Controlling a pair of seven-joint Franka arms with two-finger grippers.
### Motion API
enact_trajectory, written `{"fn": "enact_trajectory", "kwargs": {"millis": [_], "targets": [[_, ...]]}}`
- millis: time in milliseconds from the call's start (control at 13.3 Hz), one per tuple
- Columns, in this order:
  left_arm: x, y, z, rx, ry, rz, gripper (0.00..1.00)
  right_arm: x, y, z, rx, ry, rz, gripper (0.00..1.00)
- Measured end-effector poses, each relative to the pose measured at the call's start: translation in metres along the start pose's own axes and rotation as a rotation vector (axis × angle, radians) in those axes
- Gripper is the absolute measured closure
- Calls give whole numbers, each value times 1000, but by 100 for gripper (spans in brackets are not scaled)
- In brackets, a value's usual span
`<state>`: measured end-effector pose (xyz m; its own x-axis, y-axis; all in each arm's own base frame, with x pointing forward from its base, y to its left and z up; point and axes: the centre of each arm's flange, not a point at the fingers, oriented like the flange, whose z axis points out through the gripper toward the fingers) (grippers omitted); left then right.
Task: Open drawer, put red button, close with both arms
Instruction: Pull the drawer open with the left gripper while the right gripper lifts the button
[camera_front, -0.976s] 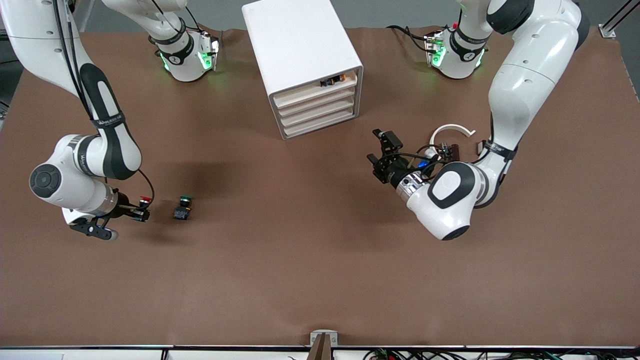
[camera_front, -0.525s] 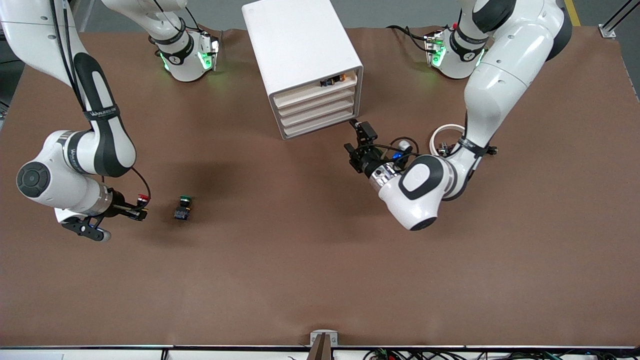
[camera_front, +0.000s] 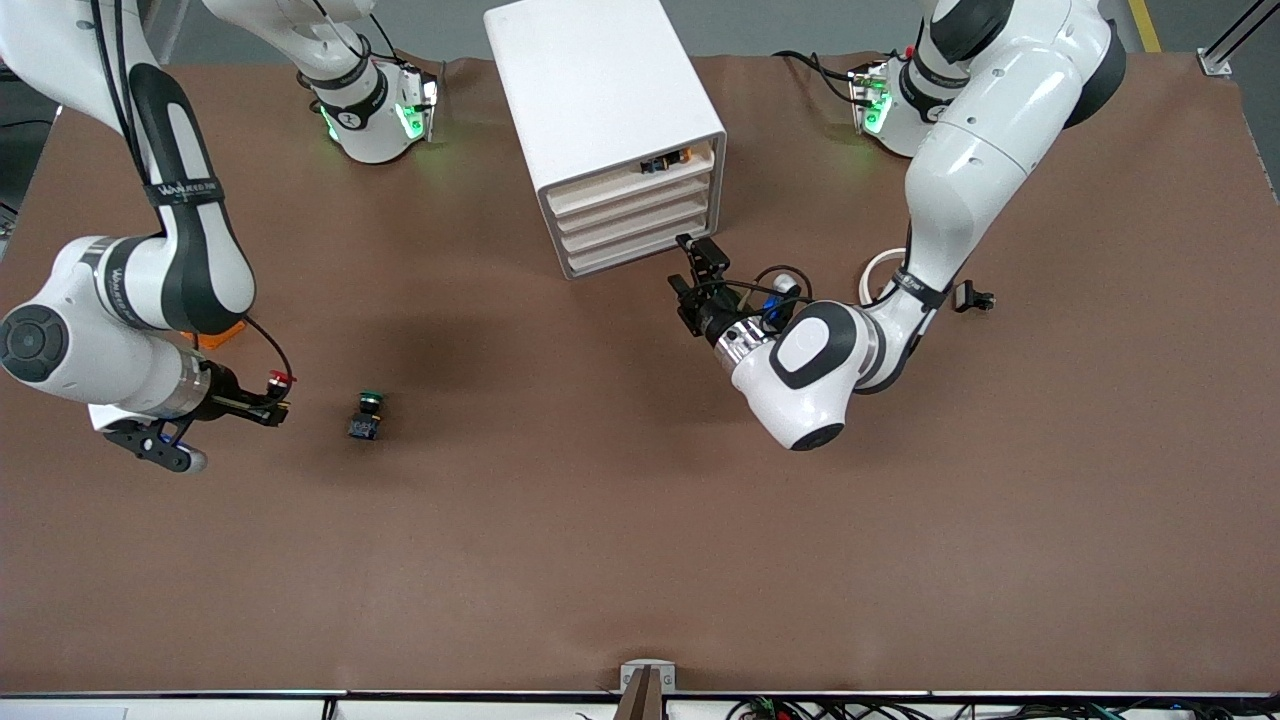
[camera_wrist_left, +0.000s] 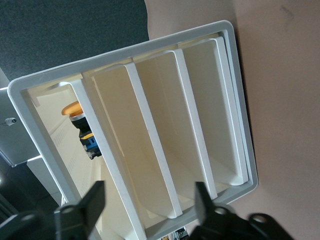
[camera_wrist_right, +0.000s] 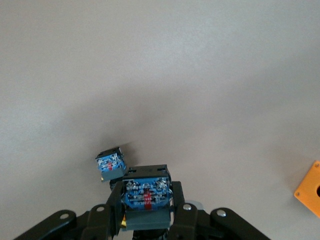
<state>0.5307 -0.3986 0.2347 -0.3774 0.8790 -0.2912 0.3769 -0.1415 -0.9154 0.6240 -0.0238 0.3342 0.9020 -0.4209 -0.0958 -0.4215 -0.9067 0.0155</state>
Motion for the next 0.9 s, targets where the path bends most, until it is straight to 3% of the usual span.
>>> {"fn": "enact_trajectory", "kwargs": {"millis": [75, 901], "targets": [[0, 0, 1, 2, 2, -1, 34, -3, -2, -7, -1, -4, 15, 59], [1, 24, 65, 136, 61, -66, 32, -40, -56, -32, -7, -7, 170, 59]]}}
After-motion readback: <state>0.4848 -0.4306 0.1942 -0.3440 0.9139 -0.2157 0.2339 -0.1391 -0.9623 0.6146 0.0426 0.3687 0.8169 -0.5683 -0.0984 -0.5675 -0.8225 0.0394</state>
